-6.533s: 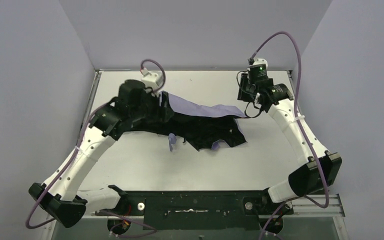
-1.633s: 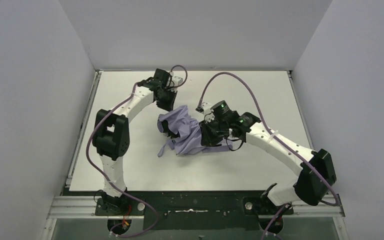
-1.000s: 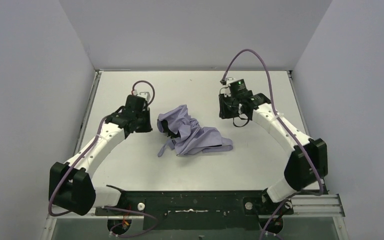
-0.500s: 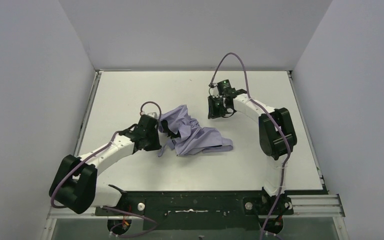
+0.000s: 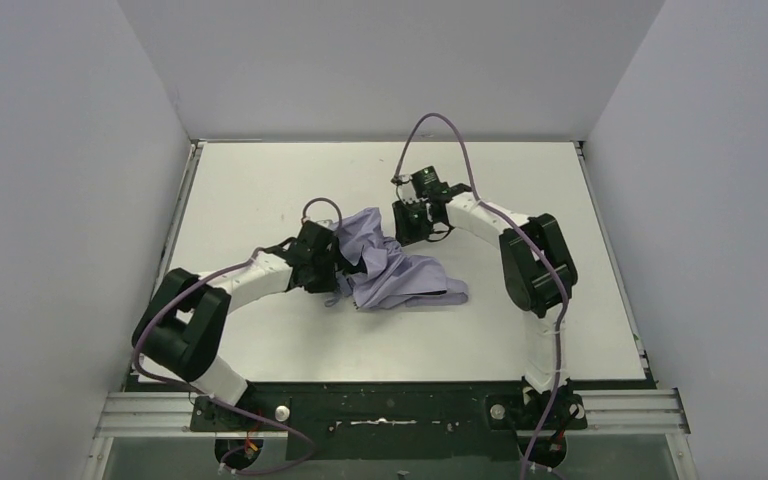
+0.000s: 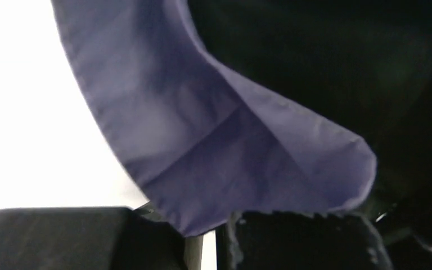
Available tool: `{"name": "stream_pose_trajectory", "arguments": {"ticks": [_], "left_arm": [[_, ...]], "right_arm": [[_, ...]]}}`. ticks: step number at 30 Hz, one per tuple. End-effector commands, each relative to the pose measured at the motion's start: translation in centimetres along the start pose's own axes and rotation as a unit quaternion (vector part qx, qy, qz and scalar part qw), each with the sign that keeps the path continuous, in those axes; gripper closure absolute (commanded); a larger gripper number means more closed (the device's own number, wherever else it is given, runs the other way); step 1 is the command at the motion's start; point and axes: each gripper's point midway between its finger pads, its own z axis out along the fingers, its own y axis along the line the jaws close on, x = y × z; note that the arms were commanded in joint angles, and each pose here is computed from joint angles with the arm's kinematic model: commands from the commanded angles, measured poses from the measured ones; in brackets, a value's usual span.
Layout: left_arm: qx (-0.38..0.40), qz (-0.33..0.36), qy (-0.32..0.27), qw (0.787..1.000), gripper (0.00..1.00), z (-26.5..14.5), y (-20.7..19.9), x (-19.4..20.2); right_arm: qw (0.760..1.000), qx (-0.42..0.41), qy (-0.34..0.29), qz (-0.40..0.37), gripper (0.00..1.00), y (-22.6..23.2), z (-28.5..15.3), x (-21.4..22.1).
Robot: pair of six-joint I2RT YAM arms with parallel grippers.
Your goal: Put away the umbrella
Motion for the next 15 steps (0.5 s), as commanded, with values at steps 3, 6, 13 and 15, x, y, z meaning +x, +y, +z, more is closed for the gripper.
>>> {"name": "stream_pose_trajectory", "arguments": {"ticks": [3, 6, 13, 15], "left_arm": [[0.06, 0.045, -0.028, 0.997, 0.94, 0.5, -4.6, -5.0], [0.071, 0.054, -0.027, 0.996, 0.94, 1.1, -5.6, -5.9], [0.095, 0.081, -0.027, 0.992, 0.93, 1.7, -8.0, -8.4], [0.097, 0.09, -0.025, 0.991, 0.93, 1.8, -8.4, -9.0]], "right_arm": [[0.999, -0.022, -0.016, -0.033, 0.82, 2.0, -1.1, -0.2], [0.999, -0.014, -0.015, -0.03, 0.82, 1.9, -1.6, 1.2], [0.999, 0.035, -0.031, -0.007, 0.82, 0.2, -3.9, 2.9], [0.998, 0.052, -0.04, 0.007, 0.81, -0.6, -4.6, 2.9]]}}
